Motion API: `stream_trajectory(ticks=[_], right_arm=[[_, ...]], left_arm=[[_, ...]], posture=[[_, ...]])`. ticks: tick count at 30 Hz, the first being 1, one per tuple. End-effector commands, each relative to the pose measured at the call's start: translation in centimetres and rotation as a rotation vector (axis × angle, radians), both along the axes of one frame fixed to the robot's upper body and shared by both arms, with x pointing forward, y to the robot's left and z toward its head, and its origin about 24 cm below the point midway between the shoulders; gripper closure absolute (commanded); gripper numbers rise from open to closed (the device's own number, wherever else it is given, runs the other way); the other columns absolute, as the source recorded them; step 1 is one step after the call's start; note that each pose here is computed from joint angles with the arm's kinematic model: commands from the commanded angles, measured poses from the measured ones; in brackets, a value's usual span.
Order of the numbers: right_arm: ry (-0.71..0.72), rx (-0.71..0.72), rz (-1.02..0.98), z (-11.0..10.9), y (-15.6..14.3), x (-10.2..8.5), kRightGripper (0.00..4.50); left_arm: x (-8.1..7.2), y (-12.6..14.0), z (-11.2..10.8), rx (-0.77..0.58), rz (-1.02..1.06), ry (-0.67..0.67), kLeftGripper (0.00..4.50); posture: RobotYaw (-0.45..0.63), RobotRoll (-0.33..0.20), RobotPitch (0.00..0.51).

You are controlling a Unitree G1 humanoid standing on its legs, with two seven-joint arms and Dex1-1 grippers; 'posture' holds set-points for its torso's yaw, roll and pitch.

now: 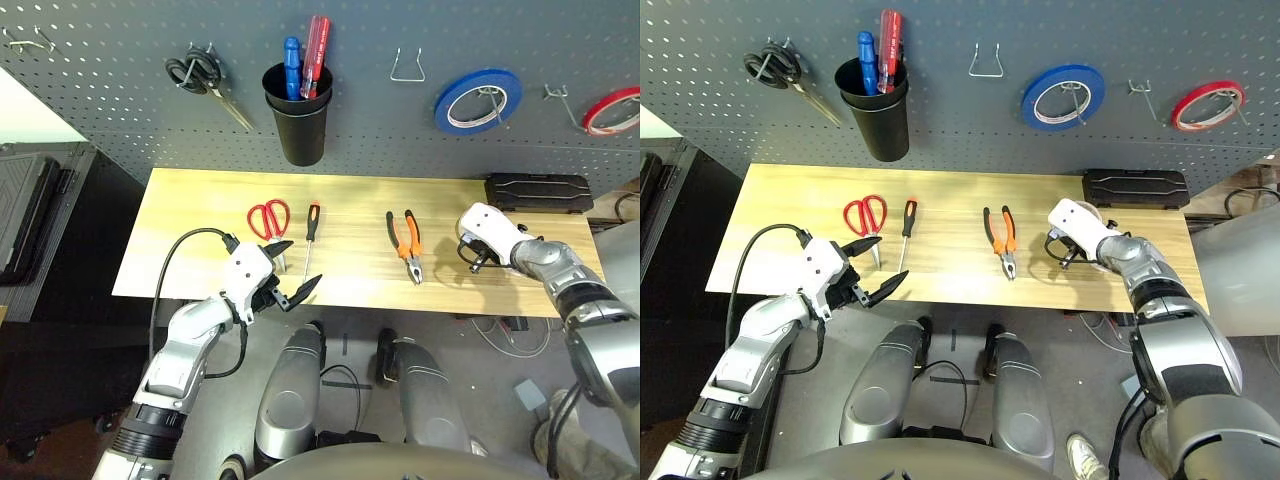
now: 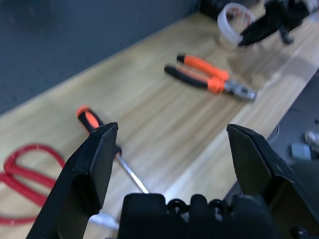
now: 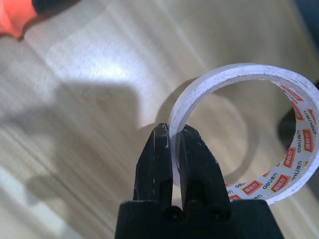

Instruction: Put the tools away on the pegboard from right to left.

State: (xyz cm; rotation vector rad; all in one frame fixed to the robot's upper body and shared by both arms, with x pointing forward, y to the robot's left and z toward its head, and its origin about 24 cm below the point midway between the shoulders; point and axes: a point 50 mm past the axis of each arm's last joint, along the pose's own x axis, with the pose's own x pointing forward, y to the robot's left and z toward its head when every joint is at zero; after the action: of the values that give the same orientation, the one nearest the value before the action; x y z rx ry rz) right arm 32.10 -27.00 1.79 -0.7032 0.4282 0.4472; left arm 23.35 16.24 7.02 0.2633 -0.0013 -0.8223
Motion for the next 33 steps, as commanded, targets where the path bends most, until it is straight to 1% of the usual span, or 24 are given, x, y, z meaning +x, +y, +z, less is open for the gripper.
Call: stream_trajectory(ticks=[1,3,7,10,12,13,18,27,33], right_arm=[[-0.077,0.009,-0.025,0.0,-0.8,-0.9,4.45],[-0.132,0.017,-0.023,0.1,-0.9,-1.3,4.45],[-0.198,0.034,-0.047,0.0,-1.1,-1.9,4.45],[-0.278,0.034,-0.044,0.2,-1.2,-2.6,4.45],[-0.333,0.041,-0.057,0.3,-1.4,-3.1,4.45],[-0.378,0.038,-0.053,0.5,-1.4,-3.5,4.45],[-0.456,0.031,-0.051,0.3,-1.5,-4.9,4.45],[-0.612,-0.008,-0.073,1.6,-3.0,-6.4,4.45],[-0.721,-0.091,-0.077,3.0,-4.4,-6.8,4.45]], left_arm=[[-0.2,-0.5,0.7,-0.048,-0.019,-0.018,0.00],[-0.1,-0.8,1.3,-0.077,-0.028,-0.036,0.00],[0.1,-1.3,2.3,-0.116,-0.043,-0.060,0.00],[0.2,-1.8,3.2,-0.160,-0.053,-0.076,0.00],[0.3,-2.0,3.7,-0.178,-0.056,-0.094,0.00],[0.3,-2.2,4.0,-0.185,-0.063,-0.104,0.00],[0.2,-3.2,5.1,-0.214,-0.103,-0.144,0.00],[0.3,-4.1,6.5,-0.261,-0.125,-0.223,0.00],[0.3,-4.6,7.0,-0.282,-0.158,-0.259,0.00]], posture=[[0.35,0.000,0.246],[0.35,0.000,0.242],[0.35,0.000,0.240],[0.34,0.000,0.236],[0.34,0.000,0.224],[0.34,0.000,0.224],[0.34,0.000,0.214],[0.32,0.000,0.207],[0.31,0.000,0.207]])
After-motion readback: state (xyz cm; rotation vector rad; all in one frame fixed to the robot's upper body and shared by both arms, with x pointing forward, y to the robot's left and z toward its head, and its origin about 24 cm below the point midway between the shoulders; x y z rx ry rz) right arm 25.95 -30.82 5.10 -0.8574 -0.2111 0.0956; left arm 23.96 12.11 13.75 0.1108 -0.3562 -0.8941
